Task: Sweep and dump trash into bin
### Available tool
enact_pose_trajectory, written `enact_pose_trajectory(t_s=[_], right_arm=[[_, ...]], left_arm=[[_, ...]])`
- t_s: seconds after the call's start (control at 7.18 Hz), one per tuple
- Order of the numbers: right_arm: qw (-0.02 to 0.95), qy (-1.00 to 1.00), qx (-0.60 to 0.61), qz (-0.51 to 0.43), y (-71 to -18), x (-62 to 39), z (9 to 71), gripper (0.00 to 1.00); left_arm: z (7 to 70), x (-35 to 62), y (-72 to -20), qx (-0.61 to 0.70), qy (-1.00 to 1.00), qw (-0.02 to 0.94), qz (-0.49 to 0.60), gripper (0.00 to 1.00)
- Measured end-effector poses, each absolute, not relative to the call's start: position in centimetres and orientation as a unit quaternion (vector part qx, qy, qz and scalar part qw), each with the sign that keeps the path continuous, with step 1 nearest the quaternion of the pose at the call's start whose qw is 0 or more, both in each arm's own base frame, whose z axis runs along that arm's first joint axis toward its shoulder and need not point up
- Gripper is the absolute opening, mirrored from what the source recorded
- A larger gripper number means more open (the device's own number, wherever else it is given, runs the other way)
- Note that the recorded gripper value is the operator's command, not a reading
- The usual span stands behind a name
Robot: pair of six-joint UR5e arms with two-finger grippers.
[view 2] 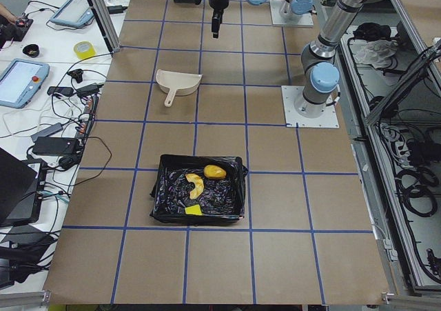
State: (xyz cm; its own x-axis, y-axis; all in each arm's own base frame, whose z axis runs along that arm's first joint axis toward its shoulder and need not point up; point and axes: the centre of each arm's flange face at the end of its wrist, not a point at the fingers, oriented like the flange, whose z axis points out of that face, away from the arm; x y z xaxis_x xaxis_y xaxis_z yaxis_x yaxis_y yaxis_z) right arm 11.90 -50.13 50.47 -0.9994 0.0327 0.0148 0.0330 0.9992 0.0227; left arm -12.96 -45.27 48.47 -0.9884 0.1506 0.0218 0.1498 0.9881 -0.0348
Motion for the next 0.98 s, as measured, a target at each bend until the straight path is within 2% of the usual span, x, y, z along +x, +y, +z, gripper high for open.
enact_pose_trajectory(t_s=[0.98], right_arm=[[0.012,-1.000,-0.015,-0.013,-50.18,11.81,50.30,1.00]], left_arm=[[48.16,-12.97,-45.28,-0.074,-0.997,0.013,0.014,1.00]])
